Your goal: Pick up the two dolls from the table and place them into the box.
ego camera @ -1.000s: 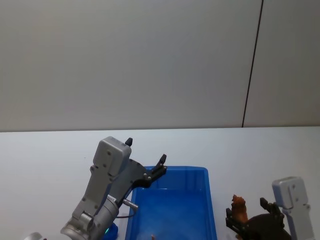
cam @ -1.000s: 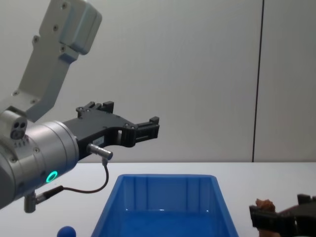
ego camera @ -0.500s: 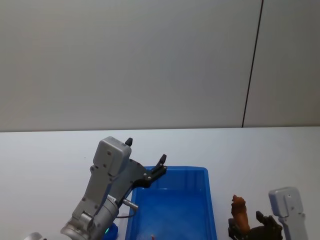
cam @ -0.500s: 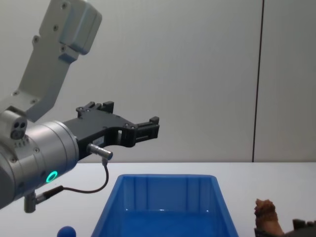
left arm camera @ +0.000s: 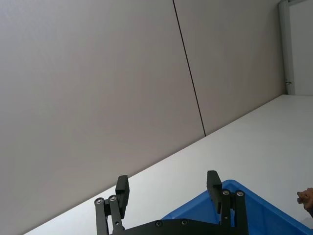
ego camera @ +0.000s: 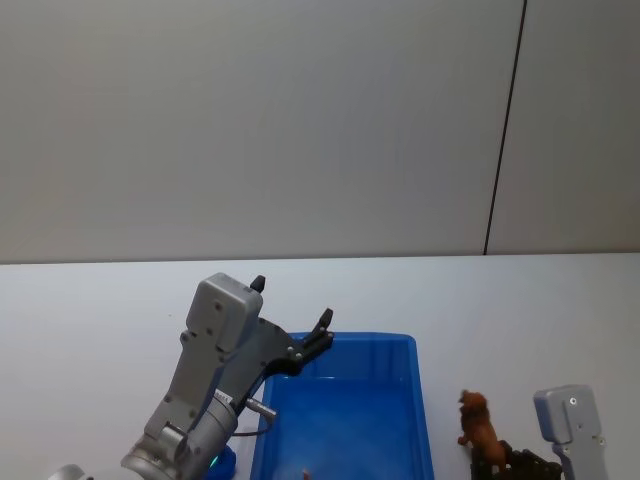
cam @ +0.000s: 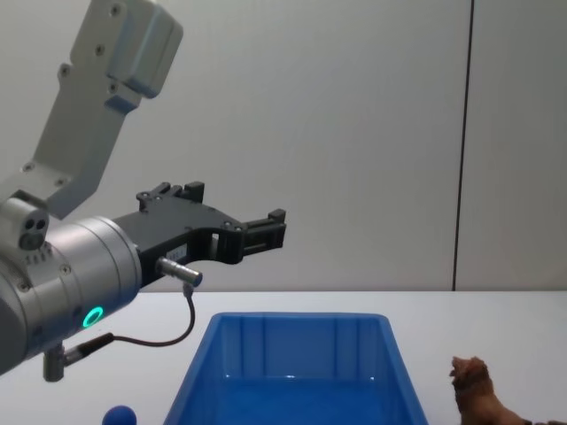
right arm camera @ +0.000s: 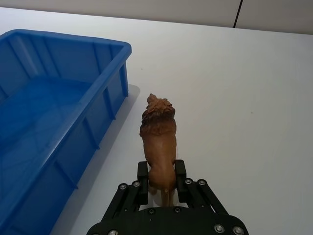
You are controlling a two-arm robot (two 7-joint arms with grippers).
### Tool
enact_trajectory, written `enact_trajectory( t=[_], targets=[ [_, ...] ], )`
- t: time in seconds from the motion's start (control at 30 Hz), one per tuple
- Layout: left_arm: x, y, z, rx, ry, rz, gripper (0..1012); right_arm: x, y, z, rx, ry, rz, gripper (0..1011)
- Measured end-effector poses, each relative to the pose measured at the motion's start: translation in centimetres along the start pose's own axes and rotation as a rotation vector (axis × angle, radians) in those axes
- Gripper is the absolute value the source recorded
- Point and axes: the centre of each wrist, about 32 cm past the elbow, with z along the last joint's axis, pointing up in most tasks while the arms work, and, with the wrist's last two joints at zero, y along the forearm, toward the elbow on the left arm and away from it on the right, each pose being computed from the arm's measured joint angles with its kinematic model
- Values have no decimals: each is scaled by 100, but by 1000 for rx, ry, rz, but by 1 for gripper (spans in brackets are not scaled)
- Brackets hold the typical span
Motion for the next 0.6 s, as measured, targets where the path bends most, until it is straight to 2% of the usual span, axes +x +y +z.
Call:
enact_trajectory(
  t=[0.13,0.33,0.6],
  targets=[
    [0,0,0,0,0,0,1002,-5,-7,-8,8,-5,-3,287],
    [0,0,0,0,0,0,1002,-15,-32,22,46,-22,-8,288],
    [0,0,0,0,0,0,1002,-20,-83,133,136,-54,-5,287]
  ],
)
